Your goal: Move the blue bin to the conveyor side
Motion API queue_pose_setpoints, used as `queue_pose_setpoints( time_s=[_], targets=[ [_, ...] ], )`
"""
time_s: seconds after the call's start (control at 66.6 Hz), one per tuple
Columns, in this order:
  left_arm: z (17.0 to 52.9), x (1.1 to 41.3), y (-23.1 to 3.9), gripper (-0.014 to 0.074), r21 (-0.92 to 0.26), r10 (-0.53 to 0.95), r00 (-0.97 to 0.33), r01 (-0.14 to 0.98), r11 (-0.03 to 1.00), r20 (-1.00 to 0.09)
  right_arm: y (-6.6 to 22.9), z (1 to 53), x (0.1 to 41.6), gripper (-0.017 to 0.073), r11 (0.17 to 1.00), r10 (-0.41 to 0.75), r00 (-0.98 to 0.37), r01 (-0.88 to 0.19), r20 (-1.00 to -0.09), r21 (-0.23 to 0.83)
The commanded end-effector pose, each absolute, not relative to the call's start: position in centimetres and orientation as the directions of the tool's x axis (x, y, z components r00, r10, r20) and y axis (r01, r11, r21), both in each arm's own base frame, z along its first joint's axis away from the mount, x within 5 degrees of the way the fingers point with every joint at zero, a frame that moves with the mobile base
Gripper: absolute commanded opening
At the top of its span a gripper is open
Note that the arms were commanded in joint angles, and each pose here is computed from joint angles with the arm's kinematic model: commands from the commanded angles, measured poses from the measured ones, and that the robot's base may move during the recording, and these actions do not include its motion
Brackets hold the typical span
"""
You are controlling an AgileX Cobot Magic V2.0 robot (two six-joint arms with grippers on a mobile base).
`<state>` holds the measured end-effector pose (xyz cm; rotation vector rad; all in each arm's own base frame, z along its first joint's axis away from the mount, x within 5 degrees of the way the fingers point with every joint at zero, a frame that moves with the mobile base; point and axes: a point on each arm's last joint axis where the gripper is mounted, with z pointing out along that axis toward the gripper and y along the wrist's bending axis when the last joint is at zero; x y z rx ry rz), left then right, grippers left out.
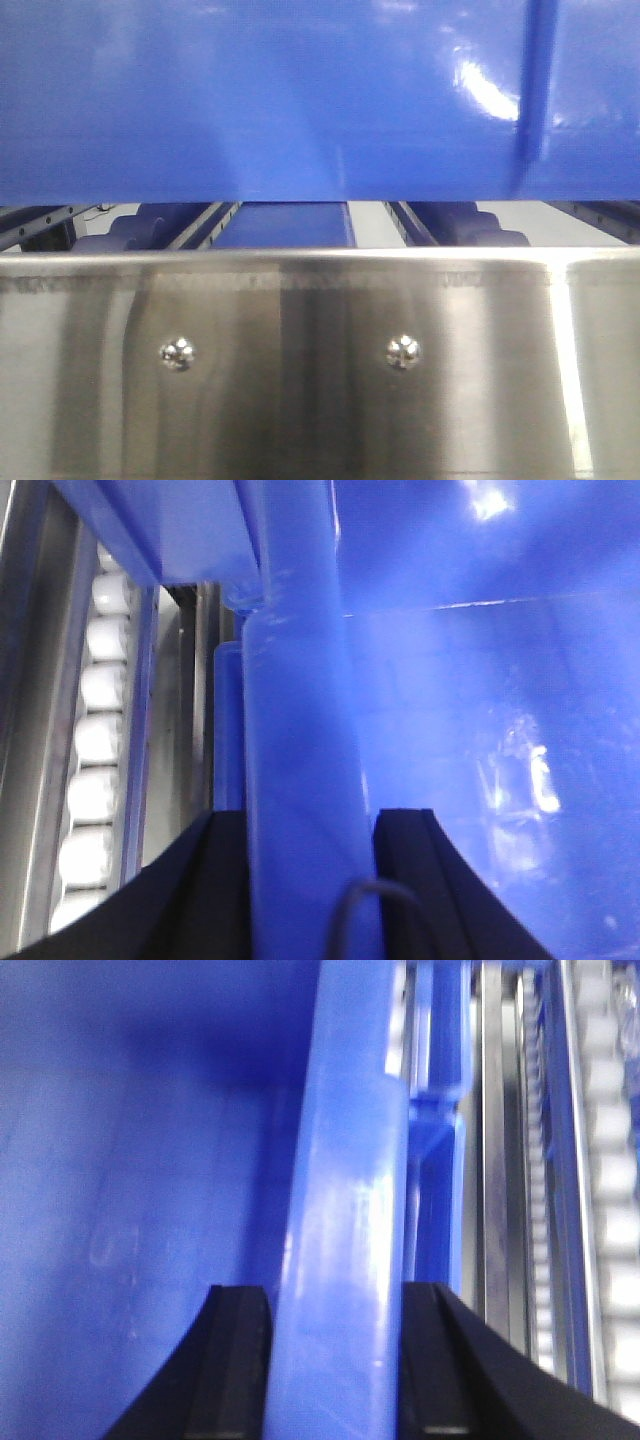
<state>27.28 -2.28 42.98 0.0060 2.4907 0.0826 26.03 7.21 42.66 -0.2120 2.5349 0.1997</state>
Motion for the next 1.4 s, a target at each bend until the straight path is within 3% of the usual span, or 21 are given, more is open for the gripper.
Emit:
queue_pose_setpoints(
  time_s=[0.0, 0.3, 0.54, 0.976, 1.381],
  targets=[
    [46.2, 25.1, -2.3, -0.0006, 0.051, 0.034, -0.665, -0.006, 0.999, -0.746, 6.5, 45.9, 23.7, -0.0075, 0.974, -0.086, -0.705, -0.208, -0.704, 0.09],
    [50.2, 18.8, -2.8, -0.0006, 0.023, 0.051, -0.507, 0.062, 0.998, -0.86, 4.7, 49.9, 16.9, -0.0075, 0.966, -0.093, -0.555, -0.251, -0.827, 0.059],
    [50.1, 16.0, -2.1, -0.0006, 0.025, 0.049, -0.532, 0.052, 0.998, -0.845, 3.8, 51.1, 13.4, -0.0075, 0.966, -0.083, -0.506, -0.254, -0.858, 0.056],
    [49.4, 16.1, -1.9, -0.0008, 0.049, 0.061, -0.572, 0.037, 0.998, -0.818, 4.0, 50.3, 15.6, -0.0075, 0.972, -0.106, -0.549, -0.232, -0.829, 0.03],
    [50.1, 19.2, -2.5, -0.0016, 0.06, 0.061, -0.579, 0.02, 0.998, -0.813, 4.4, 48.5, 19.4, -0.0075, 0.98, -0.15, -0.621, -0.193, -0.77, -0.035]
  ],
)
